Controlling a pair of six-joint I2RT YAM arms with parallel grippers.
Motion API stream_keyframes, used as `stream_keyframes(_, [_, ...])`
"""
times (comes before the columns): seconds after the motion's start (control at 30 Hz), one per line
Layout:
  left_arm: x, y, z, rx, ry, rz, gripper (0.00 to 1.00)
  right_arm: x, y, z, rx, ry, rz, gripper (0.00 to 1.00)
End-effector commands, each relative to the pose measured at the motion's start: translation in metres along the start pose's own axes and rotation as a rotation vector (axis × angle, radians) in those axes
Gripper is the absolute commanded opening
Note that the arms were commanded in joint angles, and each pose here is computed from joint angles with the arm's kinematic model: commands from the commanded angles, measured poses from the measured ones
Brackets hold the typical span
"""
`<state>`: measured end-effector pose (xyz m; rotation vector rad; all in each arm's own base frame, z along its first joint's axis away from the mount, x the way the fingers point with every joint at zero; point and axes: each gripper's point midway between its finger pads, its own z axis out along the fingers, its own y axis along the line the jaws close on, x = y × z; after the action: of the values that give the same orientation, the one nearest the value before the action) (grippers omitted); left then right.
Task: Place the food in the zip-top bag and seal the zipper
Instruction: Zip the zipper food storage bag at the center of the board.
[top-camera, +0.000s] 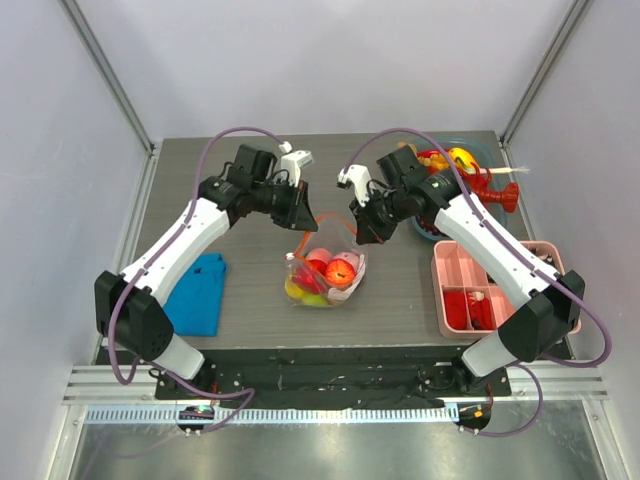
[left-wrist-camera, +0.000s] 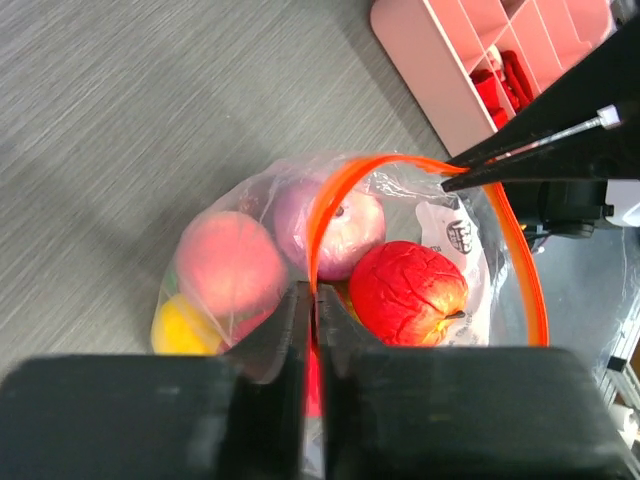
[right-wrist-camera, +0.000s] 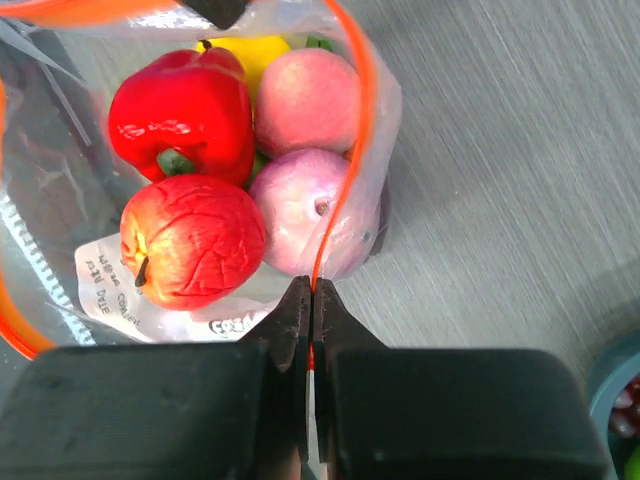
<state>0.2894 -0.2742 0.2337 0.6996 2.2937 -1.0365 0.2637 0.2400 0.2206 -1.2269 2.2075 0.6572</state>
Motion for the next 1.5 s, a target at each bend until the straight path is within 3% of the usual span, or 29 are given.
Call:
stream_keyframes(0.0, [-0.023,-0.014,-0.029,0.054,-0.079,0.103,0.20,-0.008,-0.001,-0.013,0.037,-0.014,-0.023,0.01])
stream_keyframes(0.03, [-0.026,-0.013,-0.042,0.083,-0.091,0.096,0.24,-0.008,-0.002,-0.013,0.042,-0.014,-0.021,0.01])
stream_keyframes(0.07, [-0.029,-0.016,-0.052,0.105,-0.106,0.098,0.39,-0.007,-0.003,-0.013,0.047,-0.011,-0.017,0.01])
stream_keyframes(0.1, [-0.028,-0.012,-0.058,0.107,-0.120,0.046,0.47,-0.007,-0.004,-0.012,0.048,-0.006,-0.014,0.01])
stream_keyframes(0.13, [-0.038,-0.007,-0.075,0.124,-0.187,0.047,0.50,-0.006,-0.005,-0.010,0.049,-0.003,-0.015,0.01])
stream_keyframes(0.2, [-0.038,-0.009,-0.101,0.112,-0.290,0.055,0.77,-0.006,-0.006,-0.008,0.052,0.004,-0.014,0.01])
stream_keyframes(0.27, [-0.045,-0.013,-0.139,0.043,-0.426,0.132,0.96,-0.005,-0.008,-0.006,0.051,0.011,-0.013,0.01])
stream_keyframes(0.33, [-0.032,-0.004,-0.147,-0.028,-0.466,0.178,1.00,-0.004,-0.008,-0.005,0.051,0.017,-0.011,0.01])
stream_keyframes(0.43, [0.012,-0.021,-0.149,-0.012,-0.489,0.404,1.00,-0.005,-0.009,-0.004,0.048,0.014,-0.011,0.01])
stream_keyframes(0.5, [0.045,-0.020,-0.143,-0.021,-0.502,0.449,1.00,-0.006,-0.009,-0.003,0.046,0.015,-0.011,0.01])
stream_keyframes(0.63, [0.077,-0.004,-0.124,-0.020,-0.472,0.454,0.98,-0.007,-0.009,0.000,0.038,0.019,-0.006,0.01])
stream_keyframes(0.7, [0.089,-0.010,-0.113,0.078,-0.438,0.495,0.96,-0.008,-0.010,0.000,0.037,0.019,-0.003,0.01])
stream_keyframes(0.83, [0.086,-0.001,-0.094,0.088,-0.442,0.557,0.85,-0.010,-0.009,-0.001,0.032,0.015,-0.009,0.01])
stream_keyframes(1.03, [0.075,-0.013,-0.078,0.152,-0.535,0.711,0.82,-0.006,-0.006,-0.001,0.021,0.018,-0.033,0.01])
stream_keyframes(1.3, [0.064,-0.013,-0.049,0.141,-0.548,0.700,0.75,-0.009,-0.002,-0.004,0.007,-0.001,-0.046,0.01])
stream_keyframes(1.4, [0.058,-0.012,-0.047,0.137,-0.558,0.697,0.62,-0.010,0.000,-0.007,0.004,-0.017,-0.057,0.01])
stream_keyframes(1.47, [0.055,-0.014,-0.048,0.141,-0.560,0.702,0.47,-0.009,-0.001,-0.007,0.008,-0.019,-0.059,0.01])
